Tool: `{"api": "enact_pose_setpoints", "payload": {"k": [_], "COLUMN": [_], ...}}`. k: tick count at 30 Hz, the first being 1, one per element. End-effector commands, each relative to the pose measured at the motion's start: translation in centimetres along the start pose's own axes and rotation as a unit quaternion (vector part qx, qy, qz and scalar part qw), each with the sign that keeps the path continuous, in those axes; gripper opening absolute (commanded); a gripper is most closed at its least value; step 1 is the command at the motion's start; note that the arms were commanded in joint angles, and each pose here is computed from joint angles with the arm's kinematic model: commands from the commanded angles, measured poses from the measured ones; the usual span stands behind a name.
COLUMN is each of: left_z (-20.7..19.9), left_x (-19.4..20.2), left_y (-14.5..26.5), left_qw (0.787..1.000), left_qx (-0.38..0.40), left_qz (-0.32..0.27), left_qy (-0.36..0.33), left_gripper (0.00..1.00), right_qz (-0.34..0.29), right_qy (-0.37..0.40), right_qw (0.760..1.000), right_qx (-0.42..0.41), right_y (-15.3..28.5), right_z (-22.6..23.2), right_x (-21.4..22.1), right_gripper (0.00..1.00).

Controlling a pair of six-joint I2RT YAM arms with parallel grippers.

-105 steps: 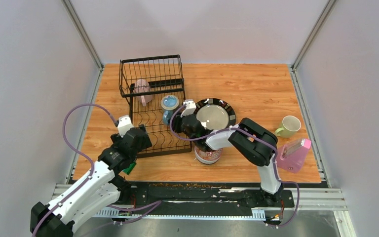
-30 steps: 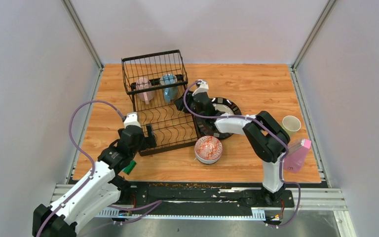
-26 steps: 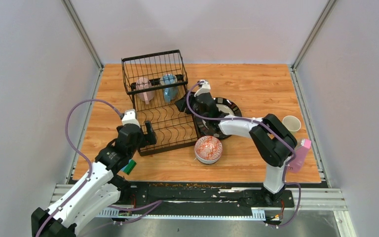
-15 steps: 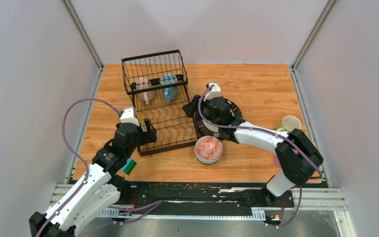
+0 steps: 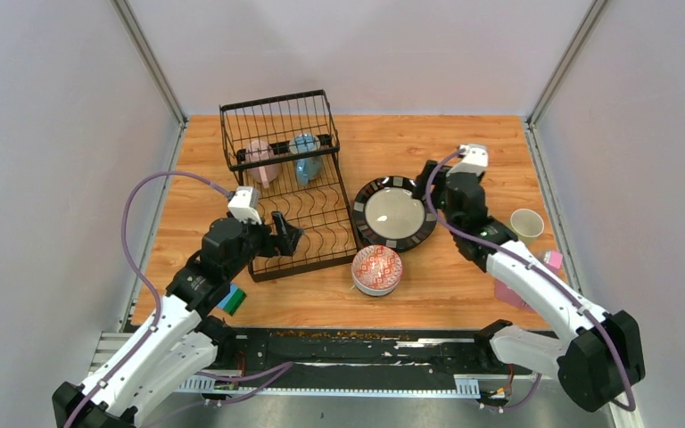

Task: Load the mixed dishes into the dish rack
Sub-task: Pick up the cup at the corner of the board.

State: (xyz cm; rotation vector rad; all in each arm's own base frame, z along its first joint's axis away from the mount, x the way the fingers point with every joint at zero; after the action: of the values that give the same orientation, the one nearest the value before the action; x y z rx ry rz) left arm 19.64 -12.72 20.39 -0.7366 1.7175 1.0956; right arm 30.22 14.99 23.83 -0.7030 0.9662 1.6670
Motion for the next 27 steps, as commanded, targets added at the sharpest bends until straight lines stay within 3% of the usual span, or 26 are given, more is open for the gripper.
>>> {"api": "enact_pose_setpoints", "payload": {"k": [1,4,11,27], "left_z": [-1.4,-1.9,-1.9,-1.5], "left_x": [-2.2,-2.1,-1.6,-0.7], "left_y": [-0.4,-0.6,-0.4,-0.4], "left_qw": [0.998,0.998,0.997,0.998], "left_qx": [0.047,0.063,0.069,0.06], "left_qz": [-0.034,-0.025,-0.019,-0.011], "left_qy": [-0.011,-0.011,-0.016,-0.018], "left_gripper": [1.0,1.0,1.0,1.0], "right_qz": [-0.018,-0.025,-0.028,-0.076], "right_qy": [-0.014,-0.036,-0.093,-0.136], "right_qw": [0.992,0.983,0.955,0.895], "right_qx": [0.127,0.176,0.279,0.418], "right_y": [1.1,1.6,1.6,1.5], "right_z": [-6.2,-8.8,-14.5,-21.2], "right_x": [-2.7,-4.0,-4.5,-6.2], "right_gripper": [0.83,0.88,0.83,0.82]}}
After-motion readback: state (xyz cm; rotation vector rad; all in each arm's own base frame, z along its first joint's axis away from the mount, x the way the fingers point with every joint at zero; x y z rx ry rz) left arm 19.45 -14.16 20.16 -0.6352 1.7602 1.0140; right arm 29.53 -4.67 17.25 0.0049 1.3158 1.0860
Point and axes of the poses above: each gripper's point midway between its finger pads, its own y axis back along the fingers, its own z axis along the line the jaws close on, x = y × z, the point moved 5 cm from there along y, back along the fingers, and after that the axes turned 15 degrees about -y, right-handed, at the moved point
